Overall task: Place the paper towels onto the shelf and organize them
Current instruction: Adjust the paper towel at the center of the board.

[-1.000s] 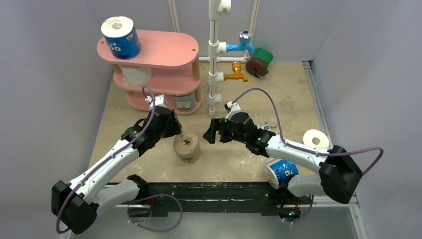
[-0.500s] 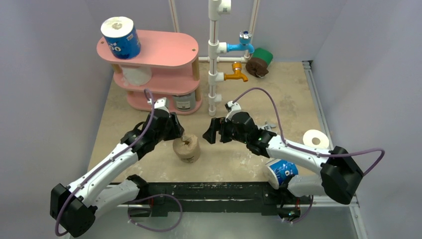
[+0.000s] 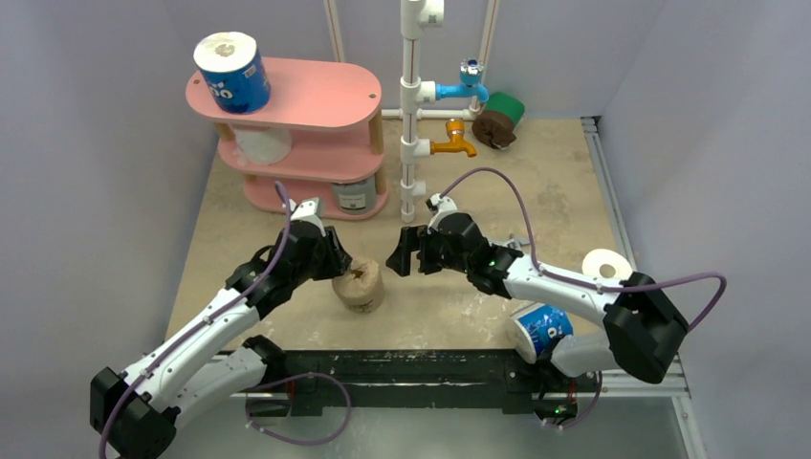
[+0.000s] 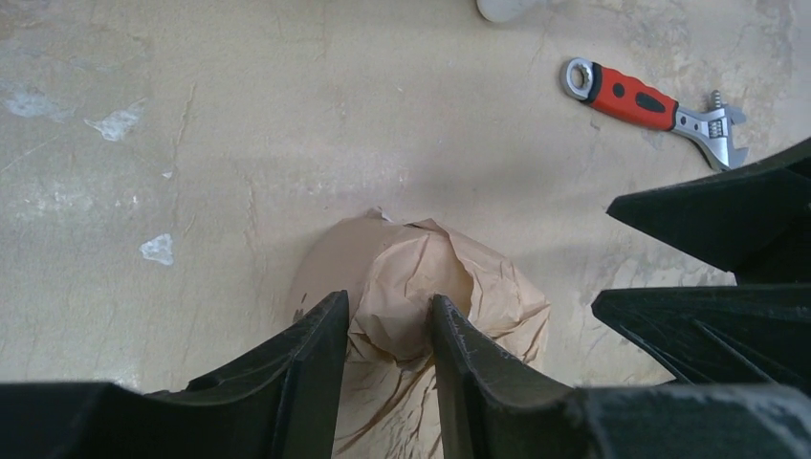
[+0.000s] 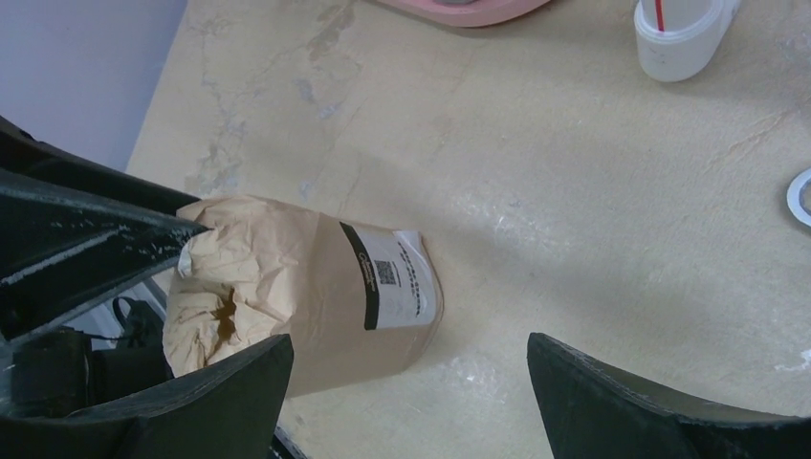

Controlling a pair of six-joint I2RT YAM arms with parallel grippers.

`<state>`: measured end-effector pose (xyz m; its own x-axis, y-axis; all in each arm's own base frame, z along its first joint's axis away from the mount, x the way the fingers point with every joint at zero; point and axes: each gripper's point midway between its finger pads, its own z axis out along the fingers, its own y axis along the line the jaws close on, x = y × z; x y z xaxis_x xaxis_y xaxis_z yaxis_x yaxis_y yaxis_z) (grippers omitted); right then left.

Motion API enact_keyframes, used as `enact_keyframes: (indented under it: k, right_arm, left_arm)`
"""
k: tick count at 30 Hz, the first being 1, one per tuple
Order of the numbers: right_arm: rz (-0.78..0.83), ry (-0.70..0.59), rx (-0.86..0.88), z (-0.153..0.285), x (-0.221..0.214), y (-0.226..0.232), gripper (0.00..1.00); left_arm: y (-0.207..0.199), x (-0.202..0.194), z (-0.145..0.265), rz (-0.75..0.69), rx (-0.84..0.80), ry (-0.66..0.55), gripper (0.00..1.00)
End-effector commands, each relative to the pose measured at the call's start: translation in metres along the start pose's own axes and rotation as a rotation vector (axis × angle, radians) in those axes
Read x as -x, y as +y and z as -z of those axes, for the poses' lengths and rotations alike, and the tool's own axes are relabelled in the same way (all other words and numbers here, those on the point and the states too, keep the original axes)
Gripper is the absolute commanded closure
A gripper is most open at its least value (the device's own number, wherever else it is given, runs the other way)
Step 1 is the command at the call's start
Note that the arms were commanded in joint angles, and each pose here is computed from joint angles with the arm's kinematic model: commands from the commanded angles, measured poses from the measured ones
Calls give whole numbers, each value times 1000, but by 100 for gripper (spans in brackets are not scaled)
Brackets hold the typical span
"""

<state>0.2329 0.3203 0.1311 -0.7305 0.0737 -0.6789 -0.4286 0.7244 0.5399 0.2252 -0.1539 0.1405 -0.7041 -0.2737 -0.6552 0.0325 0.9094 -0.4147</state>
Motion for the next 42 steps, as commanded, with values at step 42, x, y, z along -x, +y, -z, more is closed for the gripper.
enact_keyframes:
  k: [42]
  right_arm:
    - [95, 59, 46, -37, 8, 54, 9]
  left_arm:
    - [-4, -21, -9, -35, -45, 41, 66]
